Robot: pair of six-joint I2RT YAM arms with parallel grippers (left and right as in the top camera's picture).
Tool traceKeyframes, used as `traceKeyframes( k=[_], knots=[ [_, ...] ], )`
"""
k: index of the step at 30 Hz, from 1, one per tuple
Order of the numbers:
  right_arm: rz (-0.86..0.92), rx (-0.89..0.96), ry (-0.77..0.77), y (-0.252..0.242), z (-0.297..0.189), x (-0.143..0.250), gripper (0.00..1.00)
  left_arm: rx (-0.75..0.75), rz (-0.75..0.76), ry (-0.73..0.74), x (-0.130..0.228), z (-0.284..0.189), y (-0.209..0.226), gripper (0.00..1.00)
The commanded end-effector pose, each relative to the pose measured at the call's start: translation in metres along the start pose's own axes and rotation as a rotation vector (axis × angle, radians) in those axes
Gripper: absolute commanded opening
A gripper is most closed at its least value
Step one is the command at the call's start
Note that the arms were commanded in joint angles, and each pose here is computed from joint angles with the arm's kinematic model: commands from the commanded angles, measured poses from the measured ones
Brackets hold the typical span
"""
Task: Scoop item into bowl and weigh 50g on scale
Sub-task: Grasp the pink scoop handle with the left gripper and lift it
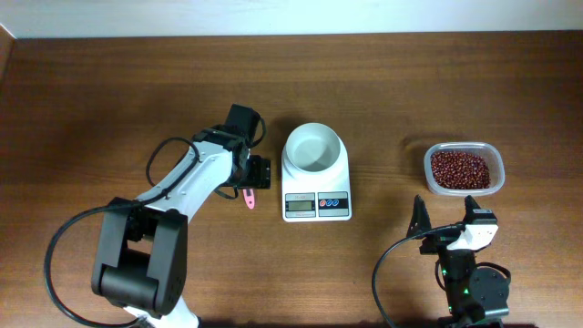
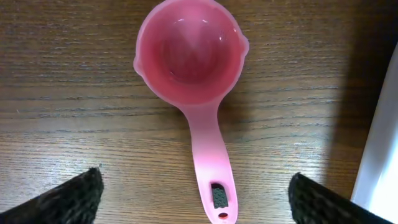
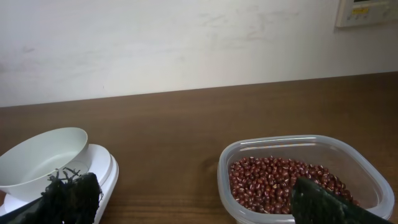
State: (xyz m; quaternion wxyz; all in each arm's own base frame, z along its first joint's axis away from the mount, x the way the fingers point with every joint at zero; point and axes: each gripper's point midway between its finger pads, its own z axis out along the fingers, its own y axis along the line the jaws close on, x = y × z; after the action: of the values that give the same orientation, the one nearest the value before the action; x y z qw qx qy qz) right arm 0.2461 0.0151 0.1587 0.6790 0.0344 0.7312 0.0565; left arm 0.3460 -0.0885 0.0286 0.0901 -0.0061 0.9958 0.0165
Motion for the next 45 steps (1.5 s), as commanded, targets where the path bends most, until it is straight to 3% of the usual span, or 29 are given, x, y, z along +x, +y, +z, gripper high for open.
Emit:
traceKeyframes(
  k=[1,2,4,9,15,18,22,26,35,45],
  knots=[
    [0.009,0.011,0.005,-0.002,0.0,0.003,0.99,0.046,-0.003,0.003,0.001,-0.006,-0.008,0.96],
    [0.009,0.011,0.005,-0.002,0.0,0.003,0.99,0.067,-0.005,0.028,0.006,-0.006,-0.011,0.79],
    [0.009,0.01,0.005,-0.002,0.0,0.003,0.99,0.072,-0.029,0.061,0.014,-0.006,-0.011,0.69],
    [0.009,0.011,0.005,-0.002,0.0,0.003,0.99,0.056,-0.137,0.057,0.013,-0.006,-0.009,0.67],
    [0.009,0.01,0.005,-0.002,0.0,0.003,0.99,0.041,-0.136,0.068,0.019,-0.001,-0.005,0.65],
    [0.009,0.011,0.005,-0.002,0.0,0.003,0.99,0.041,-0.156,0.065,0.028,0.014,-0.003,0.54],
    [0.009,0.011,0.005,-0.002,0.0,0.003,0.99,0.058,-0.161,0.019,0.027,0.027,-0.005,0.52],
    [0.009,0.011,0.005,-0.002,0.0,0.003,0.99,0.08,-0.163,-0.034,0.016,0.029,-0.009,0.39],
    [0.009,0.01,0.005,-0.002,0.0,0.003,0.99,0.05,-0.175,-0.158,-0.012,0.027,-0.004,0.41],
    [0.009,0.01,0.005,-0.002,0.0,0.003,0.99,0.06,-0.178,-0.191,-0.021,0.025,-0.006,0.23]
  ],
)
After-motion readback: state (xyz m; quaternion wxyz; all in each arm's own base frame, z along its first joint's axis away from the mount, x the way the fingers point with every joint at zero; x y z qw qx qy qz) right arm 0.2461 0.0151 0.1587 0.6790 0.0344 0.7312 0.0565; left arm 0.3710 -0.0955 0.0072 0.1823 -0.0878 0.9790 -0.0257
